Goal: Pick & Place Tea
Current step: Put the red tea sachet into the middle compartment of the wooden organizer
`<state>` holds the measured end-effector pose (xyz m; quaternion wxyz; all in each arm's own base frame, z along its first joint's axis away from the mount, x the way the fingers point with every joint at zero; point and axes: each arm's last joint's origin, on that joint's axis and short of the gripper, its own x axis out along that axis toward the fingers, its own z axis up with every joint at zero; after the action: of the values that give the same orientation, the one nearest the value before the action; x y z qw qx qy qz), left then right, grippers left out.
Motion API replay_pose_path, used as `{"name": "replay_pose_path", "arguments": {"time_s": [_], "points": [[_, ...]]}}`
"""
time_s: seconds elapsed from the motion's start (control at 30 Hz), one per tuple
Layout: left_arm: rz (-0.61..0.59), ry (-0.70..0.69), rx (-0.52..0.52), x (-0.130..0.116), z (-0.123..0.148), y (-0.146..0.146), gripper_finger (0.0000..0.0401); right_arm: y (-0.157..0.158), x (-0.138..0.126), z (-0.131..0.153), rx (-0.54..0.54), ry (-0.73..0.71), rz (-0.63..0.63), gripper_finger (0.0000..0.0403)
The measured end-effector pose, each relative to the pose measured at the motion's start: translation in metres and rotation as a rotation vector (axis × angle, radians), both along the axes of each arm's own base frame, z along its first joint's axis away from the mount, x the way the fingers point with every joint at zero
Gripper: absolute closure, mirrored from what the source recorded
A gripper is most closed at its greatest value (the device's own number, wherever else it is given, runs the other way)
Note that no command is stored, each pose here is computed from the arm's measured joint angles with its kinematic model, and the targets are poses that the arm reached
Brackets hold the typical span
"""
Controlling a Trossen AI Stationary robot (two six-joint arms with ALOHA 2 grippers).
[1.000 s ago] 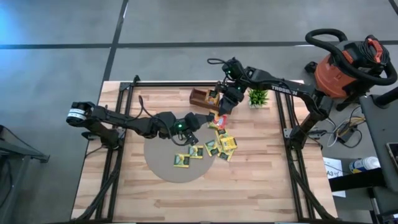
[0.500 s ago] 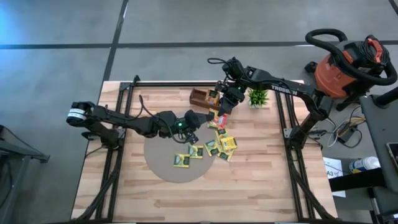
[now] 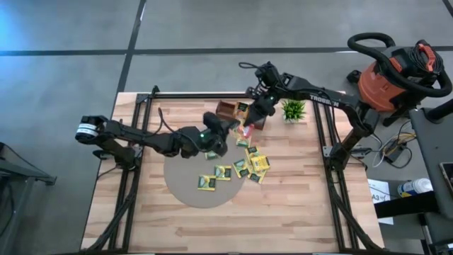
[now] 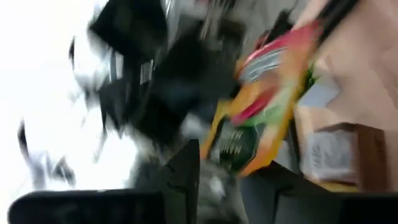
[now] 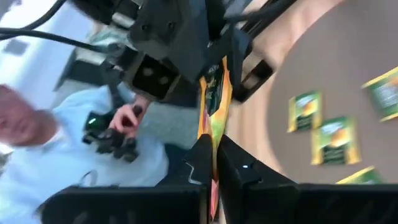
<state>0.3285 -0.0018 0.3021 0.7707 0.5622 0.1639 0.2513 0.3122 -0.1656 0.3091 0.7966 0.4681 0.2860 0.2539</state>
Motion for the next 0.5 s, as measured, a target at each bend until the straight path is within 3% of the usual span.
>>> {"name": "replay_pose_path", "arguments": {"time_s": [0.13,0.23,0.4,0.5], "points": [[0.233,-0.232,-0.284,-0.011,-0.005,0.009,0.0301,-0.016,-0.003,0.004,-0.105,-0.01,-0.132,0.0394],[0.333,-0.429,-0.464,-0.021,-0.008,0.013,0.0301,-0.03,-0.006,0.007,-0.222,-0.002,-0.263,0.0394],[0.298,-0.762,-0.84,-0.04,-0.004,0.028,0.03,-0.04,-0.007,0.01,-0.442,0.039,-0.44,0.0394],[0.176,-0.803,-1.167,-0.049,-0.003,0.046,0.03,-0.04,-0.005,0.009,-0.52,0.061,-0.502,0.0394]]}}
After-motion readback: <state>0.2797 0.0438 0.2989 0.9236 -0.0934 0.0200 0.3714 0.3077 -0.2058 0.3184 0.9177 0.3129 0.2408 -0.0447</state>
